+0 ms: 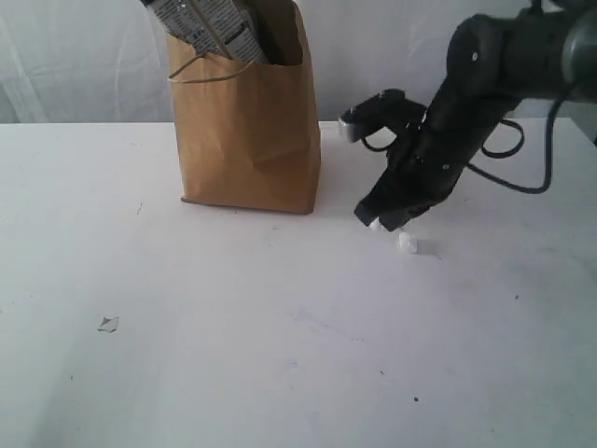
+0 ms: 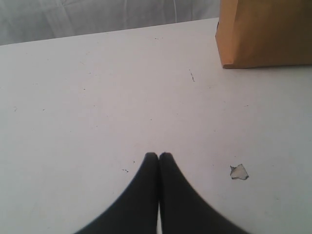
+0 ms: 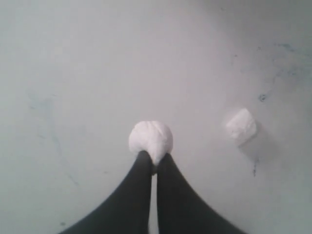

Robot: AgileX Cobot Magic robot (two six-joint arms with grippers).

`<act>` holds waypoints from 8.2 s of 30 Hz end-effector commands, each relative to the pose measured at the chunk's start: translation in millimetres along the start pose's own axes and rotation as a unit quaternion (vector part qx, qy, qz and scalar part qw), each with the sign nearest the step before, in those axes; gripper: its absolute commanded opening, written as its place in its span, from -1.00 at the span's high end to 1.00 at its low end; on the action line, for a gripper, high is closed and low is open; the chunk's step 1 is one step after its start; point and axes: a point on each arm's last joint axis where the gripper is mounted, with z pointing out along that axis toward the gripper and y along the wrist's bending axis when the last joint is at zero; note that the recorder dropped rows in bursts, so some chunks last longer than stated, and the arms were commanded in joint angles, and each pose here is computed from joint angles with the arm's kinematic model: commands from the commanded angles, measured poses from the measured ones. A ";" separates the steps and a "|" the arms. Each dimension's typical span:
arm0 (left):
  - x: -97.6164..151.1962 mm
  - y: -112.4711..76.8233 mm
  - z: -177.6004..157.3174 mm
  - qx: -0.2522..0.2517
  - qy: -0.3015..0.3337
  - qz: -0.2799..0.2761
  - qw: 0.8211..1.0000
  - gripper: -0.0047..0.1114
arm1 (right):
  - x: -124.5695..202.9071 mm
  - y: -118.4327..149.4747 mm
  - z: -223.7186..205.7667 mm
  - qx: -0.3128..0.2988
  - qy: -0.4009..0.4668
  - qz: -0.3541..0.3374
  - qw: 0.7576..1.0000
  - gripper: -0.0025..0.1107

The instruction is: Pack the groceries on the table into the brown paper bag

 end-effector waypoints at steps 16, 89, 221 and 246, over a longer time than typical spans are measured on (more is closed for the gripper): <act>1.8 0.7 -0.5 -0.005 0.000 0.007 1.000 0.92 | -84.0 22.7 -84.7 -0.113 -0.513 -0.002 0.851 0.96; 1.8 0.2 -0.5 -0.002 0.000 0.011 1.000 0.92 | 16.0 -53.6 95.8 0.083 0.016 0.098 0.992 0.05; -64.3 36.6 -76.6 -0.192 -0.251 -0.044 0.948 0.92 | 275.5 119.4 -241.0 0.317 -0.594 0.118 0.730 0.96; -64.5 36.2 -76.5 -0.190 -0.251 -0.042 0.948 0.92 | 326.7 85.2 -66.3 0.309 -0.434 0.281 0.798 0.96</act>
